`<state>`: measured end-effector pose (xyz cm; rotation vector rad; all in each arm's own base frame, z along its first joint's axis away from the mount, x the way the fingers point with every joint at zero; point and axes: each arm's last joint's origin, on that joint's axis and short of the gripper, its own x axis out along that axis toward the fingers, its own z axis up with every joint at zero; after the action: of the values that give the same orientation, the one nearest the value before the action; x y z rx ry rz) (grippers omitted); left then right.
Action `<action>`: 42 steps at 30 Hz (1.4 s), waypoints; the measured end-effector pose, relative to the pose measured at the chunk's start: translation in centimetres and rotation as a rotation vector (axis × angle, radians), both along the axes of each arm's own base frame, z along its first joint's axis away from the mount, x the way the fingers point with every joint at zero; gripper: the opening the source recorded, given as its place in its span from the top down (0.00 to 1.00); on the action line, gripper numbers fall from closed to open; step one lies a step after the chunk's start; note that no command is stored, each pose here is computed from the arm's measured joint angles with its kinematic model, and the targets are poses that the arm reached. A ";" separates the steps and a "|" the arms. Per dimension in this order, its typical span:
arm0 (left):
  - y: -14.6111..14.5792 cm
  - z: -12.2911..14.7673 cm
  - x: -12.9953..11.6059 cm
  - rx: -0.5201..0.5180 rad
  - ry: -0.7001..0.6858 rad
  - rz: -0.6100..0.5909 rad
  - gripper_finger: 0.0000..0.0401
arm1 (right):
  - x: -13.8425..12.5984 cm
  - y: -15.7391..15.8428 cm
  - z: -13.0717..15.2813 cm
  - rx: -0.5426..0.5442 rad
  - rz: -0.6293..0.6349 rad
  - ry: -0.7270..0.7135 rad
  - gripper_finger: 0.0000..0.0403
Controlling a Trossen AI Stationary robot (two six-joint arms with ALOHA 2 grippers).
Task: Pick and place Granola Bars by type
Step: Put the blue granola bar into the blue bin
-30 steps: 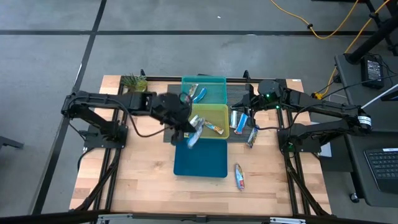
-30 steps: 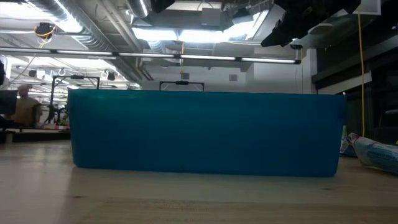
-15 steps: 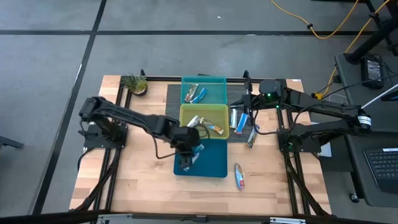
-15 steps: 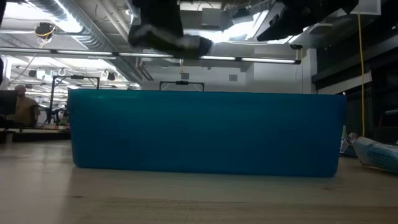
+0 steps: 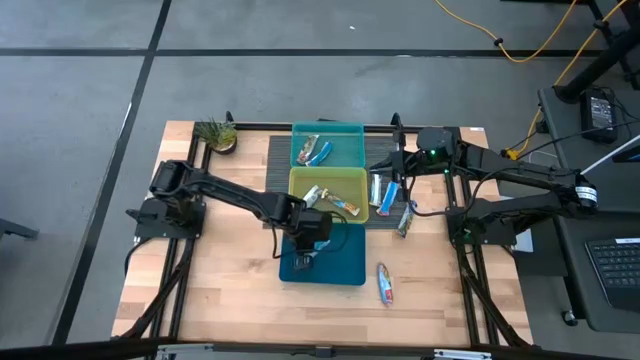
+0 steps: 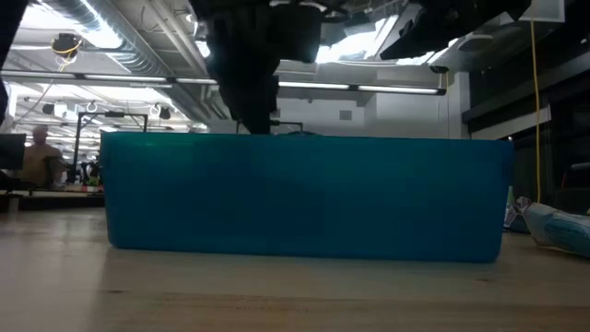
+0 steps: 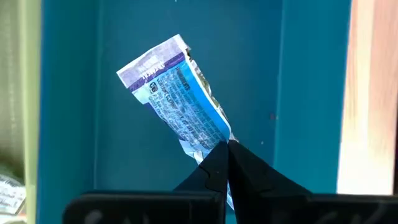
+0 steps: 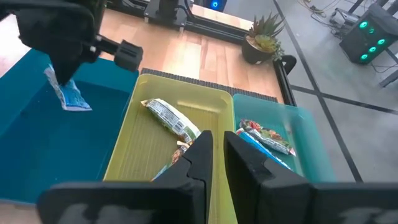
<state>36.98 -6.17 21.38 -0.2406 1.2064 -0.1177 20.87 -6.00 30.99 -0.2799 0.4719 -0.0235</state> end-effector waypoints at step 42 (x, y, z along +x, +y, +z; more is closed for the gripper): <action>8.9 9.3 -7.9 0.371 -0.236 0.280 0.70 | -1.7 -0.2 -2.4 0.321 -0.428 0.242 0.86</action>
<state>29.04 2.73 30.67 -0.0653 0.9288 0.3130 19.18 -6.25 28.58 0.1395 0.7602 -0.3315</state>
